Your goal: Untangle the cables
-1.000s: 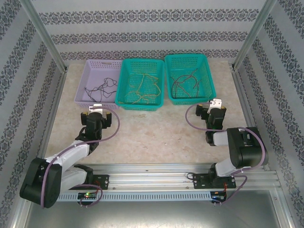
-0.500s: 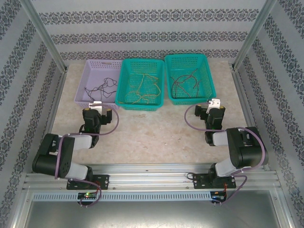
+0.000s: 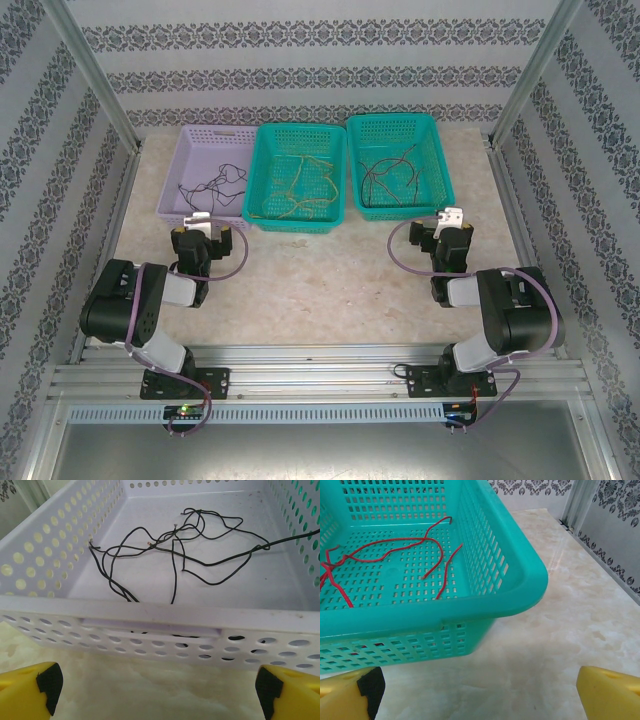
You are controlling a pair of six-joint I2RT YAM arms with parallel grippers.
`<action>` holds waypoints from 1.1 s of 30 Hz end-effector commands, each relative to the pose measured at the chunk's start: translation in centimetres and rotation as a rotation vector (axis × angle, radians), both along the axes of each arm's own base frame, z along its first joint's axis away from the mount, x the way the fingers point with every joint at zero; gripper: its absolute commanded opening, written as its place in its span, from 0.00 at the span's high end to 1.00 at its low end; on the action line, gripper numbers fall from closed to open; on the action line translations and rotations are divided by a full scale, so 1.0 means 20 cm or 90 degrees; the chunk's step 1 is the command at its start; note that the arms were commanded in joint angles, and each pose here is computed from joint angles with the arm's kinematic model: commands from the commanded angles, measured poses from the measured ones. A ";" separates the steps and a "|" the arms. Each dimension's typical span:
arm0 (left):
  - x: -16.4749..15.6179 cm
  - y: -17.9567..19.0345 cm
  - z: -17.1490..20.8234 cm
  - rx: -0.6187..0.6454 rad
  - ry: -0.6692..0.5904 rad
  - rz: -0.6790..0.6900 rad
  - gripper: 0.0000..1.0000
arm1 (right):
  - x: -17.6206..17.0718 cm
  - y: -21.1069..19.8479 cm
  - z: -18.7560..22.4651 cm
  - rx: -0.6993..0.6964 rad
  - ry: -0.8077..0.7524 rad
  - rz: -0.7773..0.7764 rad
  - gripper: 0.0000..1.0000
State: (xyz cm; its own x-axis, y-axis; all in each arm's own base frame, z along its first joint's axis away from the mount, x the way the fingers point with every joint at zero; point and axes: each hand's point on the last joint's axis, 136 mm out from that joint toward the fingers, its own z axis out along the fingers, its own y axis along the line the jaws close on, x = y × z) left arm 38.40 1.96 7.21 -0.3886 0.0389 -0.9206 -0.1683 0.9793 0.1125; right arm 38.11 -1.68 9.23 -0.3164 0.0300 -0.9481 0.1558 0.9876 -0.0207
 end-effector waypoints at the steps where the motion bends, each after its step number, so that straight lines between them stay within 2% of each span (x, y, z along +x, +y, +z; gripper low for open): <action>1: 0.05 0.03 0.09 -0.012 -0.051 0.018 0.00 | 0.03 0.01 0.06 -0.008 -0.019 0.000 0.02; 33: 0.05 0.03 0.10 -0.012 -0.052 0.017 0.00 | 0.02 0.00 0.03 0.003 -0.004 -0.001 0.02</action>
